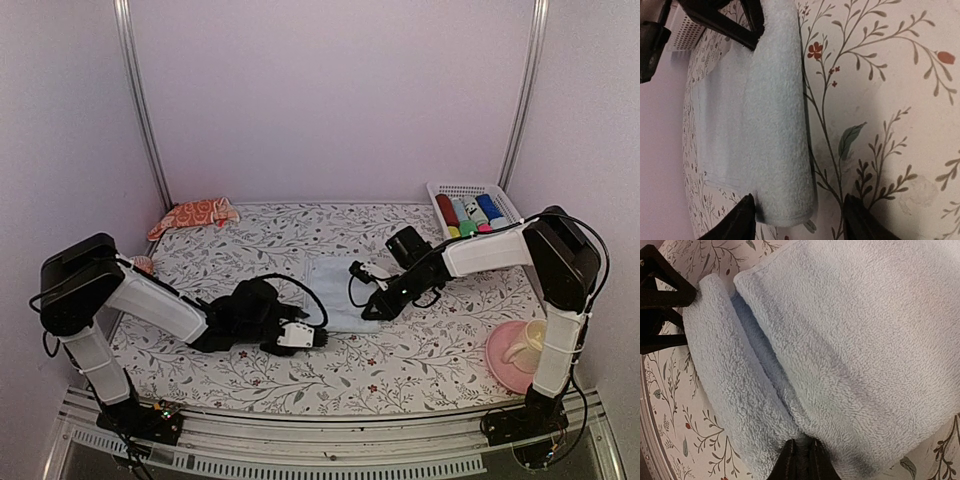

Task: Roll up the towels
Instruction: Roll the towel at the center of the board.

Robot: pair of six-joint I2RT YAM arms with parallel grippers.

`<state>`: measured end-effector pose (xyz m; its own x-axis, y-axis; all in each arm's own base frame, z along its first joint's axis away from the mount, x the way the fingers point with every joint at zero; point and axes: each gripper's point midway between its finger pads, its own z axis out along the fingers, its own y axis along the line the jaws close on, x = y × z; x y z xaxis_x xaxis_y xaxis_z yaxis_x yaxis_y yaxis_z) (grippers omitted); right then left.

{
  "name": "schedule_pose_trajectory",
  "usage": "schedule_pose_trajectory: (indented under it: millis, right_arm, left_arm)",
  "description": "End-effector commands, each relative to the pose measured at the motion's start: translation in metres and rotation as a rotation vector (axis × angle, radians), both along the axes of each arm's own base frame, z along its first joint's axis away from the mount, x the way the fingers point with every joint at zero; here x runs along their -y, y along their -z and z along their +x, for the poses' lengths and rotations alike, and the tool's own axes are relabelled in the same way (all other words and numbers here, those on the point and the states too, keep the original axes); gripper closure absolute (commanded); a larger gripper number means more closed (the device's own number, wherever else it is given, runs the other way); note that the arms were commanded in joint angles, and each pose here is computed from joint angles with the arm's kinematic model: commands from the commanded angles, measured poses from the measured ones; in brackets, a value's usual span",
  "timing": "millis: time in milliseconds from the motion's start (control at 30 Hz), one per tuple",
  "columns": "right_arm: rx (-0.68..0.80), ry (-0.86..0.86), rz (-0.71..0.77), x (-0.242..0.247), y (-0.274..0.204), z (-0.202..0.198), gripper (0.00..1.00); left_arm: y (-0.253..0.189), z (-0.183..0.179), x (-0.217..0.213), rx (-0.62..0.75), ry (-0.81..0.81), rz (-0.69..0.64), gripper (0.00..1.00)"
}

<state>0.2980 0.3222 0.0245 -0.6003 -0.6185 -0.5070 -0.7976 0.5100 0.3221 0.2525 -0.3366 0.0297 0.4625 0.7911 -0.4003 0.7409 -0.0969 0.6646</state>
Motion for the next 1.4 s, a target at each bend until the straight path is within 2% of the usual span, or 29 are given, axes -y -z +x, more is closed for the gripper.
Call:
schedule_pose_trajectory:
  millis: [0, 267, 533, 600, 733, 767, 833, 867, 1000, 1233, 1367]
  right_arm:
    - [-0.063, 0.029, -0.090, 0.020, 0.023, -0.006, 0.88]
    - [-0.063, 0.022, -0.085, 0.019, 0.022, -0.006, 0.88]
    - [-0.067, 0.016, -0.083, 0.019, 0.023, -0.008, 0.88]
    - [-0.064, 0.016, -0.082, 0.019, 0.022, -0.007, 0.88]
    - [-0.060, 0.015, -0.083, 0.019, 0.021, -0.007, 0.87]
    - [-0.056, 0.015, -0.085, 0.019, 0.020, -0.006, 0.86]
    - [-0.041, 0.012, -0.084, 0.020, 0.016, -0.005, 0.82]
    - [-0.024, 0.009, -0.081, 0.021, 0.011, -0.005, 0.75]
    - [0.074, 0.003, -0.061, 0.024, -0.015, -0.001, 0.60]
    - [0.359, -0.019, -0.057, 0.034, -0.063, -0.005, 0.40]
    - [0.557, -0.107, -0.052, 0.027, -0.077, -0.023, 0.31]
  left_arm:
    - [0.002, 0.010, 0.004, 0.052, -0.040, 0.009, 0.42]
    - [0.006, 0.018, 0.005, 0.077, -0.070, 0.010, 0.60]
    - [0.007, 0.021, 0.009, 0.088, -0.082, 0.000, 0.60]
    - [0.007, 0.020, 0.010, 0.087, -0.078, 0.003, 0.67]
    - [0.010, 0.020, 0.010, 0.082, -0.075, 0.021, 0.93]
    - [0.010, 0.019, 0.010, 0.076, -0.073, 0.025, 1.00]
    - [0.010, 0.015, 0.010, 0.038, -0.061, 0.033, 1.00]
    - [0.010, 0.011, 0.008, 0.007, -0.057, 0.042, 1.00]
    - [0.009, 0.001, 0.009, -0.111, -0.032, 0.064, 1.00]
    - [0.014, -0.007, 0.009, -0.329, -0.028, 0.099, 1.00]
    - [0.016, -0.008, 0.007, -0.436, -0.042, 0.109, 1.00]
